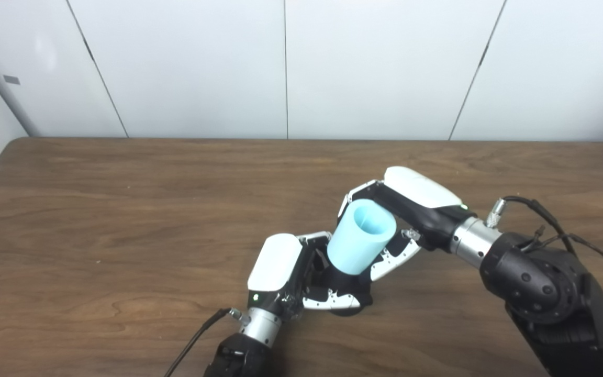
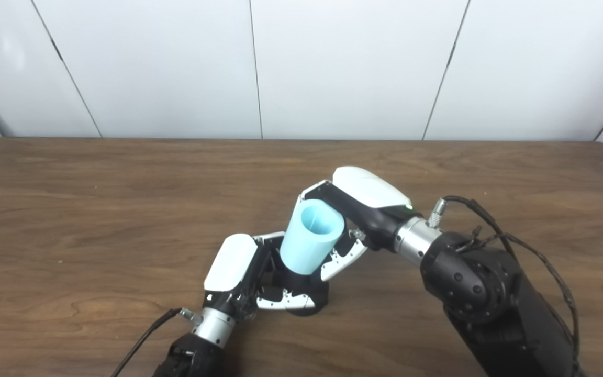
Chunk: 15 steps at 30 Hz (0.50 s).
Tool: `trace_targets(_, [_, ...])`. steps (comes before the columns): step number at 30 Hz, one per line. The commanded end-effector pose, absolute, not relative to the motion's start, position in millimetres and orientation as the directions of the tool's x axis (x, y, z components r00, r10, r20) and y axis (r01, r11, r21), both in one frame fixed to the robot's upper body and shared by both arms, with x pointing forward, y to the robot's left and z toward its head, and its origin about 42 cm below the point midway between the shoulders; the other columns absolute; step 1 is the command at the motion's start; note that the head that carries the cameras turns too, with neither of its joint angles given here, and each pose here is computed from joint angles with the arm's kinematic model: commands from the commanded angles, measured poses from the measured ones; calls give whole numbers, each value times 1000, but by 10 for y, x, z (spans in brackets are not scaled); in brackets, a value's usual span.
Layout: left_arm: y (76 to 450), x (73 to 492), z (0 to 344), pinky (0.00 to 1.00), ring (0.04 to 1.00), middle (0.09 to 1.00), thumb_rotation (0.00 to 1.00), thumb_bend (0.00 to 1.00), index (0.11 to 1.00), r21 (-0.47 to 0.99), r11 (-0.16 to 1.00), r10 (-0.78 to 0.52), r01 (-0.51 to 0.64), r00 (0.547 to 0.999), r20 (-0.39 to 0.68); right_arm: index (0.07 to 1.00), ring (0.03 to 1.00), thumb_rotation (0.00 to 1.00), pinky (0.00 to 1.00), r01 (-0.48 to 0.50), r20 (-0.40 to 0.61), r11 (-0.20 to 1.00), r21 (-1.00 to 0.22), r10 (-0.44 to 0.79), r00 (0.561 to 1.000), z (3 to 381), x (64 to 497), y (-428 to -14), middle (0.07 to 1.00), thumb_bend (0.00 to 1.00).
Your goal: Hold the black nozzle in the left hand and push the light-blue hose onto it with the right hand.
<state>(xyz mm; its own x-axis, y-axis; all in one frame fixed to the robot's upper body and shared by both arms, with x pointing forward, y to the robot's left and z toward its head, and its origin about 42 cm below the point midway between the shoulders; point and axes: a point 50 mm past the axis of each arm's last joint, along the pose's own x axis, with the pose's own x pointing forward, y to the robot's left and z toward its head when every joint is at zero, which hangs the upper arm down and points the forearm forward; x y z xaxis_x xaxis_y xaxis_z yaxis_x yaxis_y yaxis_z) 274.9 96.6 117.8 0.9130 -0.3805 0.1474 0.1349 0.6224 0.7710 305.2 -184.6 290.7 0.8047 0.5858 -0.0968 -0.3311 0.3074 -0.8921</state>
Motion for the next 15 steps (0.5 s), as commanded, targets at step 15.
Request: trace_targets(15, [919,2476,715,317,404,451,0,470,523,762,552,-438,339,895,-81,540,388,0,353,-301,-72,288,-909,602,795,3031,3000,-1810,493,496])
